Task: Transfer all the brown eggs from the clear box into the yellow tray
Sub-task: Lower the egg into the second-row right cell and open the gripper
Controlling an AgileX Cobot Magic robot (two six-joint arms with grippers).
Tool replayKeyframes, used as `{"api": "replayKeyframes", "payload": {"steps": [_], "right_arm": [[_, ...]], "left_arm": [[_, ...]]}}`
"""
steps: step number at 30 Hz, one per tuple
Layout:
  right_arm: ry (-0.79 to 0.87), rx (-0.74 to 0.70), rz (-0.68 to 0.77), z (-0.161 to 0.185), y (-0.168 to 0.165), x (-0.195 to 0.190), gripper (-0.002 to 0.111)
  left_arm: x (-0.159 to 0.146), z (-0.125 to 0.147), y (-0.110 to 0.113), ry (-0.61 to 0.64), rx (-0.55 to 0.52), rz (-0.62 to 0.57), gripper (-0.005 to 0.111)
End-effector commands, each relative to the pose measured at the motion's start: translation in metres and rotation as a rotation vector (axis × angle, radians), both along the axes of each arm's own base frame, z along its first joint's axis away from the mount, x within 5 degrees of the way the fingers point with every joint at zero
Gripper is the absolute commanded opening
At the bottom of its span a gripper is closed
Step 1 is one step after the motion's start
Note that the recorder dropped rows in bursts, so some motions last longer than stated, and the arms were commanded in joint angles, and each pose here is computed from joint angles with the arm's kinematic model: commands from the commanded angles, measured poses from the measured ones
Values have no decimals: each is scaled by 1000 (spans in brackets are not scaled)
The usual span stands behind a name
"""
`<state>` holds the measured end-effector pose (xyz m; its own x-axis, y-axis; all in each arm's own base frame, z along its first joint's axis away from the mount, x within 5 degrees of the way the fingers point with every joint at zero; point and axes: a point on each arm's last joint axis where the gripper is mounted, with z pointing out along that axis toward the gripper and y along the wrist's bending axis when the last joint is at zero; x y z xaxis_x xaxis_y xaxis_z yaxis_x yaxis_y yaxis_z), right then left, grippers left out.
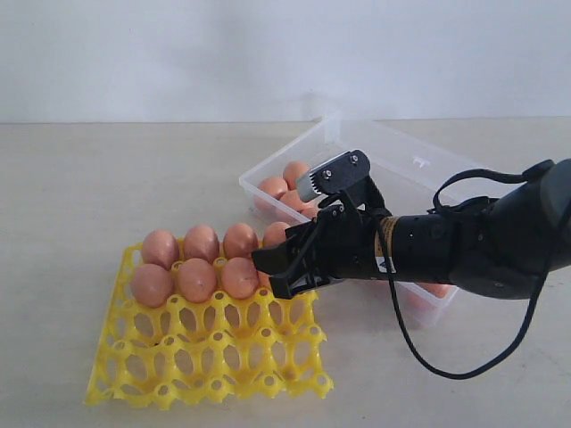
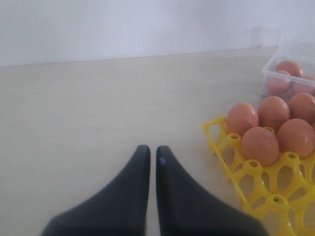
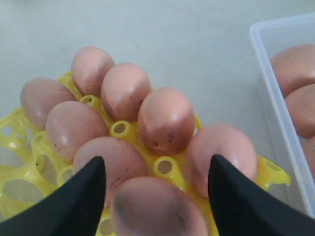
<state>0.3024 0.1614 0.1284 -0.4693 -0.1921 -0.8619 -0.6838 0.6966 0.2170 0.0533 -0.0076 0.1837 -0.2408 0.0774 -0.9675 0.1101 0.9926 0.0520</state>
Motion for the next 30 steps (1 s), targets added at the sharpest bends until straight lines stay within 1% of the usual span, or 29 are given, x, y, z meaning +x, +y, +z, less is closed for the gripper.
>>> {"api": "replayKeyframes", "payload": {"steps": [1,5,7,9,12,14,16,23,27,30], "right_arm": [[-10,13,-6,2,-1,2,54],[-34,23,-5,11,-1,1,54],[-62,19,-16,24,-3,1,52],[-18,-31,-84,31,-10,0,32],[73,-144,-178,24,-21,-1,-1],[129,-207,-225,16,-27,-1,0],[149,-228,-234,11,-28,-1,0],[115,-122,-169,9,-18,1,0],[160,-114,-170,-3,-16,0,0],[175,-126,-138,-9,-12,-2,0]], "left_arm": [[0,-1,0,-3,3,-4,4],[0,-1,0,-3,3,-4,4],[0,-1,0,-3,3,-4,4],[0,-1,0,-3,3,-4,4],[0,-1,0,-3,3,-4,4],[0,-1,0,-3,3,-4,4],[0,-1,0,-3,3,-4,4],[0,-1,0,-3,3,-4,4],[0,-1,0,-3,3,-4,4],[0,-1,0,-3,3,-4,4]]}}
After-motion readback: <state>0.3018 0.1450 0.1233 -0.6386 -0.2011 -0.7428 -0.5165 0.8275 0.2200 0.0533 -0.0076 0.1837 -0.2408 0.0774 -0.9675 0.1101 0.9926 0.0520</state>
